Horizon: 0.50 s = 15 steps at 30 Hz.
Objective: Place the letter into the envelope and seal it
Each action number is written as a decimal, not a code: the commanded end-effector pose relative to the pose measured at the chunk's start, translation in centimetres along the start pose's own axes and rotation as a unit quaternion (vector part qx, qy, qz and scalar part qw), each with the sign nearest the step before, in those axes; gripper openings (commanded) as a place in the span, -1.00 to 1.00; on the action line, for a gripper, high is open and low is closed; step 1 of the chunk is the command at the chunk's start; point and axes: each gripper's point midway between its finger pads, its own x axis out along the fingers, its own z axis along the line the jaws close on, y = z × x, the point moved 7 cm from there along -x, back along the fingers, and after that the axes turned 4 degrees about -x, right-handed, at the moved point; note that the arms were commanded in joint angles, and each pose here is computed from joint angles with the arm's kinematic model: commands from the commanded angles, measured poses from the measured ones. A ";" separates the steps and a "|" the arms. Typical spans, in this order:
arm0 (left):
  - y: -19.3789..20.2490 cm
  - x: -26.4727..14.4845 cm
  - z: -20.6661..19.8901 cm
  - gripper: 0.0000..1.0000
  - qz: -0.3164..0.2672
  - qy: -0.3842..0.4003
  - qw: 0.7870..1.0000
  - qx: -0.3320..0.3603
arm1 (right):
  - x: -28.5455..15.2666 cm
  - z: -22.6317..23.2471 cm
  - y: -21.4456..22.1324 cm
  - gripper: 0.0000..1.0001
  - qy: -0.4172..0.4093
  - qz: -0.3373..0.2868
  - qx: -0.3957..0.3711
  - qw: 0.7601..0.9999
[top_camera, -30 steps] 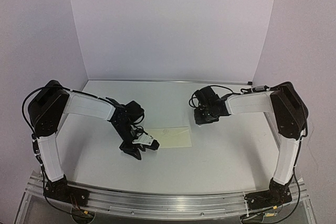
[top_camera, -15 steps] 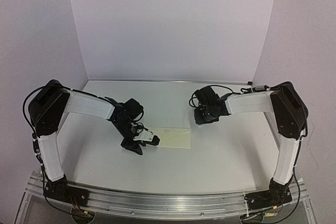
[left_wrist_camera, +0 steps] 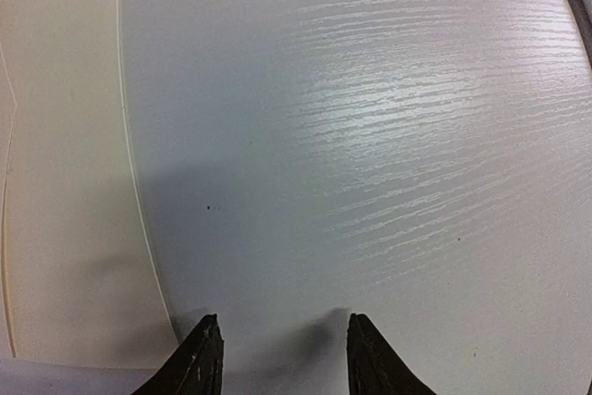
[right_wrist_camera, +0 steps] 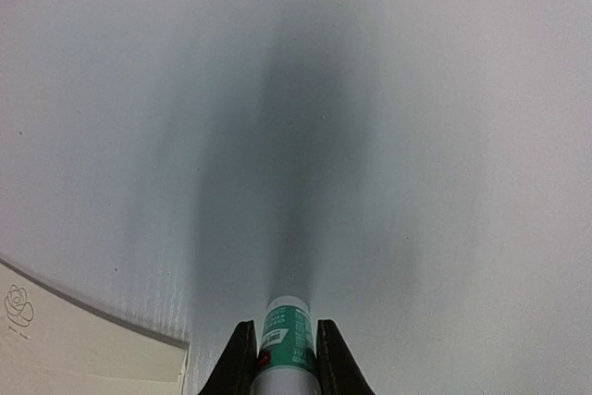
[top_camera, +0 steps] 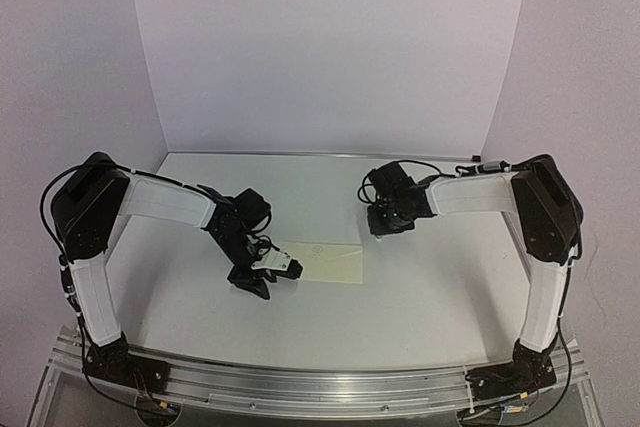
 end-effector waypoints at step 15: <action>-0.9 -1.8 -0.8 -0.07 -0.027 0.006 1.000 -0.011 | 1.2 0.7 0.6 -0.15 -0.015 0.038 -0.011 0.999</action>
